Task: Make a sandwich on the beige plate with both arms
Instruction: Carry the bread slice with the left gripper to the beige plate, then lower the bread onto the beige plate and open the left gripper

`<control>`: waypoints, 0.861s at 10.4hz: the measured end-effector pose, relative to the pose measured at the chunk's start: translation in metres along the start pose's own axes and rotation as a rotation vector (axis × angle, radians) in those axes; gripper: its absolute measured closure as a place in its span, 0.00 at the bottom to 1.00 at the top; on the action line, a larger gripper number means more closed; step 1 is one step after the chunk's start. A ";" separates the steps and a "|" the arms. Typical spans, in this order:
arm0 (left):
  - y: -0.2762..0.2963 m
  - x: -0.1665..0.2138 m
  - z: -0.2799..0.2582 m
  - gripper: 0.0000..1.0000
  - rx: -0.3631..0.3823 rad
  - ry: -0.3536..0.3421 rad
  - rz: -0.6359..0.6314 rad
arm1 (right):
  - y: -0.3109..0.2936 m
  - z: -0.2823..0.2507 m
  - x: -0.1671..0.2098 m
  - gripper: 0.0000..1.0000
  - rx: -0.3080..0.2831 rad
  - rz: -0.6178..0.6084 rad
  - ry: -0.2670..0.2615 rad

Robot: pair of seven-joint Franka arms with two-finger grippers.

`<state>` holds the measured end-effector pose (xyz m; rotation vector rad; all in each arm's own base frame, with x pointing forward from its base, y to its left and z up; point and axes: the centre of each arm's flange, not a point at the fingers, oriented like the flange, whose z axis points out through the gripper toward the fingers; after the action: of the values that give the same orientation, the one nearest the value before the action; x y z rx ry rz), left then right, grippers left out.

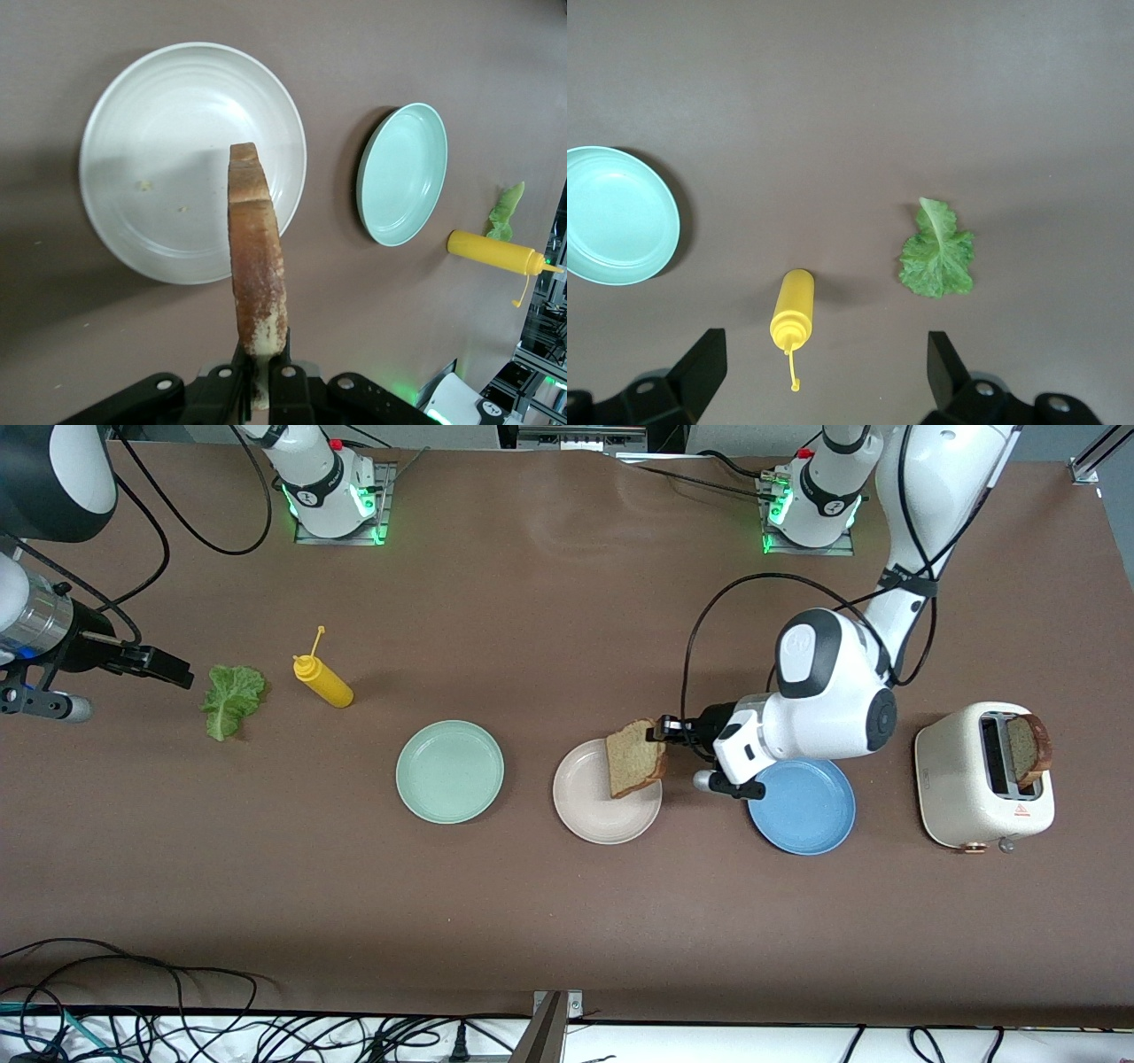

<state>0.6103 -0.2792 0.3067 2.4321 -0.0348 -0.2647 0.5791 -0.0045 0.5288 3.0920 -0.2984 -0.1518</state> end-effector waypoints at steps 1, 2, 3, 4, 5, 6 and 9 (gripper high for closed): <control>-0.002 0.004 0.005 0.91 -0.005 0.006 -0.005 | 0.000 0.000 0.000 0.00 0.000 0.000 0.000; -0.006 0.009 0.012 0.91 -0.006 0.016 -0.011 | 0.000 0.000 0.000 0.00 0.000 0.000 0.000; -0.009 0.014 0.024 0.91 -0.005 0.029 -0.015 | 0.000 0.000 0.000 0.00 0.000 0.000 0.000; -0.006 0.019 0.035 0.91 -0.014 0.037 -0.016 | 0.000 0.000 0.000 0.00 0.000 0.000 0.000; 0.001 0.023 0.045 0.91 -0.038 0.039 -0.021 | 0.000 0.000 0.000 0.00 0.000 0.000 0.000; 0.008 0.025 0.052 0.91 -0.059 0.038 -0.024 | 0.000 0.000 0.000 0.00 0.000 0.000 0.000; 0.008 0.028 0.059 0.91 -0.065 0.048 -0.034 | 0.000 0.000 0.000 0.00 0.000 0.000 0.000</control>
<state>0.6265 -0.3252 0.2625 2.3751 0.0352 -0.2195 0.5791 -0.0047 0.5287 3.0919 -0.2988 -0.1522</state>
